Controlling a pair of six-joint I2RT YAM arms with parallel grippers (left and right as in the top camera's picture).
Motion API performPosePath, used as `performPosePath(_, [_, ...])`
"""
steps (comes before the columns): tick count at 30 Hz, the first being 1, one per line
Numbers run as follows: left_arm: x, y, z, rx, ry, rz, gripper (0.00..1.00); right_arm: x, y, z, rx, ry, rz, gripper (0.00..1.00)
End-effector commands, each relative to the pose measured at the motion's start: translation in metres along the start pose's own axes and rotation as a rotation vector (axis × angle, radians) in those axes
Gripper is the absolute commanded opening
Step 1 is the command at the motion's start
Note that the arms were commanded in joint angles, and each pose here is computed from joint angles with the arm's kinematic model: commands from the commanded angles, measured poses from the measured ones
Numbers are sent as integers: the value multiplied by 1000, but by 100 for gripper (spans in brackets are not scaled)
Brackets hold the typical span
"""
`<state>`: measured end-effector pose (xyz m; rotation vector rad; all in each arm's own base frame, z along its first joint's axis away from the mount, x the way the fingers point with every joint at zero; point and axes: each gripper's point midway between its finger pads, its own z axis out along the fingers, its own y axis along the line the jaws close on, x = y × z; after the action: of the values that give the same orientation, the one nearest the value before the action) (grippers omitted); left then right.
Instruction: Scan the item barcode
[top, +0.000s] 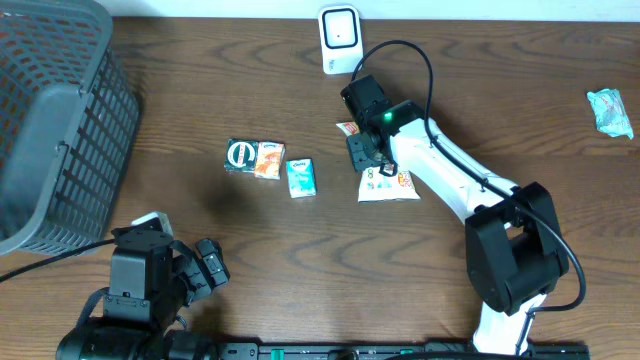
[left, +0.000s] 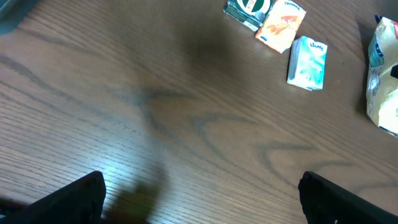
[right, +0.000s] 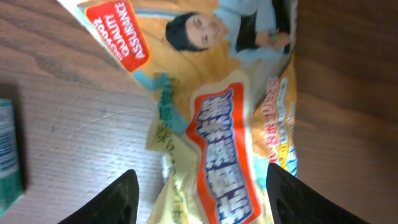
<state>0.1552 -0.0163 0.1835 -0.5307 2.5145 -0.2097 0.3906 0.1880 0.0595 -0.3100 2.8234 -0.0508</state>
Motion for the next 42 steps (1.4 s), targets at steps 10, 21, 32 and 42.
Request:
performPosePath(10, [0,2,0,-9,-5,0,98,-23,-38,-15,-81,-16,195,65])
performPosePath(21, [0,2,0,-9,-5,0,98,11,-10,39,-225,182,154,61])
performPosePath(32, [0,2,0,-9,-5,0,97,43,-9,79,-196,316,156,52])
performPosePath(42, [0,2,0,-9,-5,0,98,46,-9,62,-189,354,150,68])
